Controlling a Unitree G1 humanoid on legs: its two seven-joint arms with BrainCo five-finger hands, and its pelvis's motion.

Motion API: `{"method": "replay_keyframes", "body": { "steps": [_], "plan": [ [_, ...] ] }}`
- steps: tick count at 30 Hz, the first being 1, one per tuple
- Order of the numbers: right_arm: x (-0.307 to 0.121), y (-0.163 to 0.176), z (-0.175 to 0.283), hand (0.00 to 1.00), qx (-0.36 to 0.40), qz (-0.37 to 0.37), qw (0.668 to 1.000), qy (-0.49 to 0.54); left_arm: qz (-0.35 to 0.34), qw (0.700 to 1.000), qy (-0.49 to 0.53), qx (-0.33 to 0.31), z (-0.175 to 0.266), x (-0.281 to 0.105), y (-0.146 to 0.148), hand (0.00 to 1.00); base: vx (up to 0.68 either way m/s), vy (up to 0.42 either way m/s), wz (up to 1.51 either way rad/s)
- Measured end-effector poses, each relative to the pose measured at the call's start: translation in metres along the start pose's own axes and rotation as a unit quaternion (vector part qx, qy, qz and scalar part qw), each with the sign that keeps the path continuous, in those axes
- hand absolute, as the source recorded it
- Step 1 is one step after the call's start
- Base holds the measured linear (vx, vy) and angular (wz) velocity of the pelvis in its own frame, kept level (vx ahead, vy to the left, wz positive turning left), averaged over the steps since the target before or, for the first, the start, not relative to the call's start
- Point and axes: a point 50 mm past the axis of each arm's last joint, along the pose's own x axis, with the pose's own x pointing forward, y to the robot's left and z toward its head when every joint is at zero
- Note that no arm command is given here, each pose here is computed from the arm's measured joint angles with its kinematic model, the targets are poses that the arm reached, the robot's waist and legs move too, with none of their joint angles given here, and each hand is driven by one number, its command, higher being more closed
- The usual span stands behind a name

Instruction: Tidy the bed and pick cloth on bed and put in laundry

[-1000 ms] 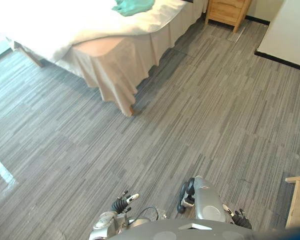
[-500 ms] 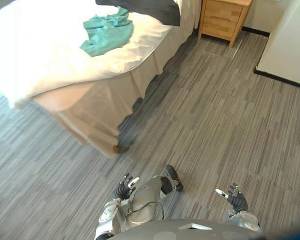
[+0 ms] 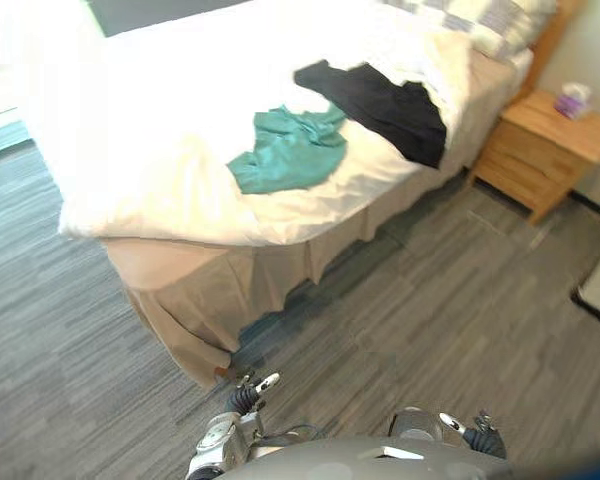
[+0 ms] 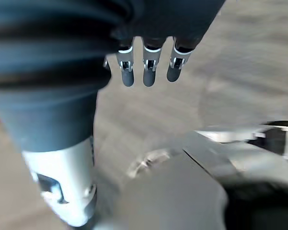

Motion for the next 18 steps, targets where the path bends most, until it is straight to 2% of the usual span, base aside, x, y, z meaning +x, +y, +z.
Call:
{"method": "replay_keyframes", "body": {
  "steps": [3,7,10,13,16,18],
  "plan": [
    [0.003,0.011,0.006,0.0,-0.011,0.021,1.0,-0.017,0.03,0.999,0.005,-0.014,0.005,0.001,0.012,0.0,0.36,-0.357,1.4],
    [0.007,0.011,0.025,0.0,-0.022,0.025,0.998,-0.059,0.027,0.998,-0.001,-0.057,0.002,0.002,-0.001,0.0,0.22,-0.274,1.13],
    [0.004,0.026,0.021,0.0,-0.041,0.056,0.996,-0.063,0.062,0.995,-0.004,-0.075,-0.002,-0.004,0.019,0.0,0.12,-0.318,0.87],
    [0.006,0.02,0.024,0.0,-0.035,0.047,0.997,-0.058,0.089,0.991,0.01,-0.095,-0.018,-0.008,0.02,0.0,0.18,-0.212,0.53],
    [0.008,0.012,0.021,0.0,-0.043,0.038,0.998,-0.034,0.107,0.985,-0.005,-0.133,-0.017,-0.008,0.016,0.0,0.19,-0.146,0.74],
    [0.007,0.007,0.018,0.0,-0.05,0.03,0.998,-0.023,0.114,0.984,-0.018,-0.137,-0.013,-0.008,0.018,0.0,0.19,-0.085,0.57]
  ]
}}
